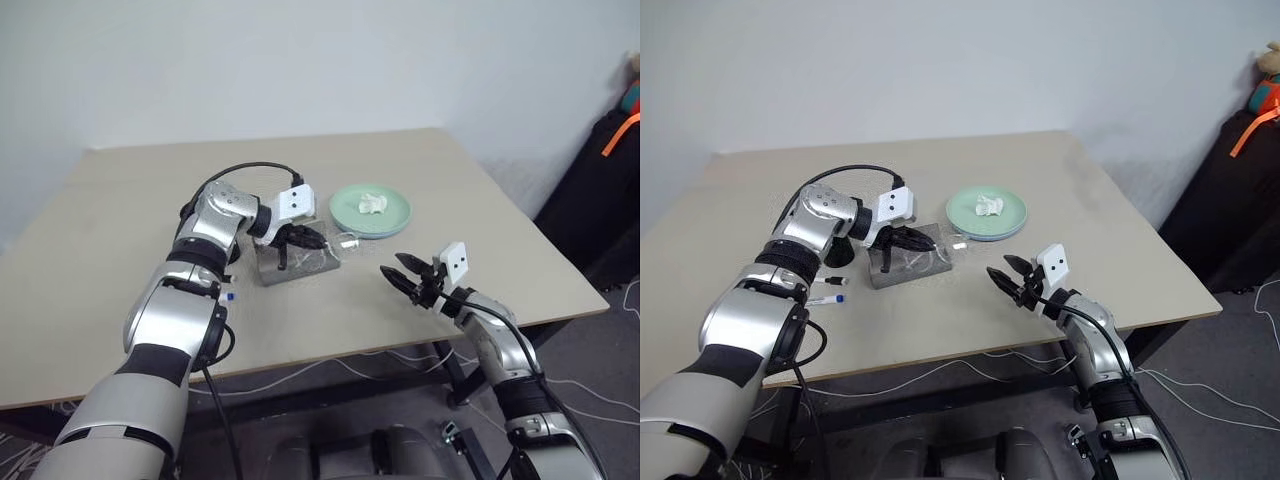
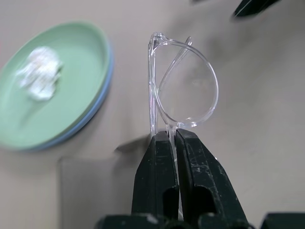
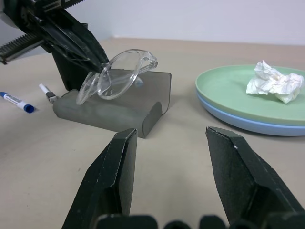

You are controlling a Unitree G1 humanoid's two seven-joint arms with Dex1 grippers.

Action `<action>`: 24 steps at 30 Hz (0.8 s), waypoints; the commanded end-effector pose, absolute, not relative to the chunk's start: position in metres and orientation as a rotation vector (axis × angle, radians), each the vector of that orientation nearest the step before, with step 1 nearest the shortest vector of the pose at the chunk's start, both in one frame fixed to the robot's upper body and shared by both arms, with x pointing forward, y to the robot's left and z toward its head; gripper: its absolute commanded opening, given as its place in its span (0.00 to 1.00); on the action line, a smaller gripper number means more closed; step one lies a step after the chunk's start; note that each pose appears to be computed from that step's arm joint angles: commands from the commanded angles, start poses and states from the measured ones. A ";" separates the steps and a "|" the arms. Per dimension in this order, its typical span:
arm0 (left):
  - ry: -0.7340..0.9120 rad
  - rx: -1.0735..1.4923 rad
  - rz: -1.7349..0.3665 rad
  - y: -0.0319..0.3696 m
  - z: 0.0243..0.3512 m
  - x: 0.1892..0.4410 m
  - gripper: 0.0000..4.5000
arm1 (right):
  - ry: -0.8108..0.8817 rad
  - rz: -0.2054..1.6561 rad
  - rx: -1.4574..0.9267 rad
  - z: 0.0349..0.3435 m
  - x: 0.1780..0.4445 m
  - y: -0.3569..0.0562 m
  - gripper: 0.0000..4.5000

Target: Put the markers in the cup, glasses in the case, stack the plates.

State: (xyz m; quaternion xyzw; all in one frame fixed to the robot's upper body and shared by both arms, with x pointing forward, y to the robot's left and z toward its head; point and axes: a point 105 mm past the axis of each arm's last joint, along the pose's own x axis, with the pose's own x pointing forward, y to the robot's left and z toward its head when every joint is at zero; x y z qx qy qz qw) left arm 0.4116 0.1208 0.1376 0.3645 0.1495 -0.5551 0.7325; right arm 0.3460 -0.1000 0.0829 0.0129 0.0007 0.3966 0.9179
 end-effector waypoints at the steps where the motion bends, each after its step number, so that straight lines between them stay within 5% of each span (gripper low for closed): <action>1: 0.264 0.945 -1.092 0.128 0.158 0.428 0.01 | -0.070 0.842 0.020 0.102 0.349 -0.097 0.55; 24: 0.385 1.067 -0.970 0.147 0.102 0.429 0.01 | -0.064 0.866 0.031 0.100 0.343 -0.094 0.55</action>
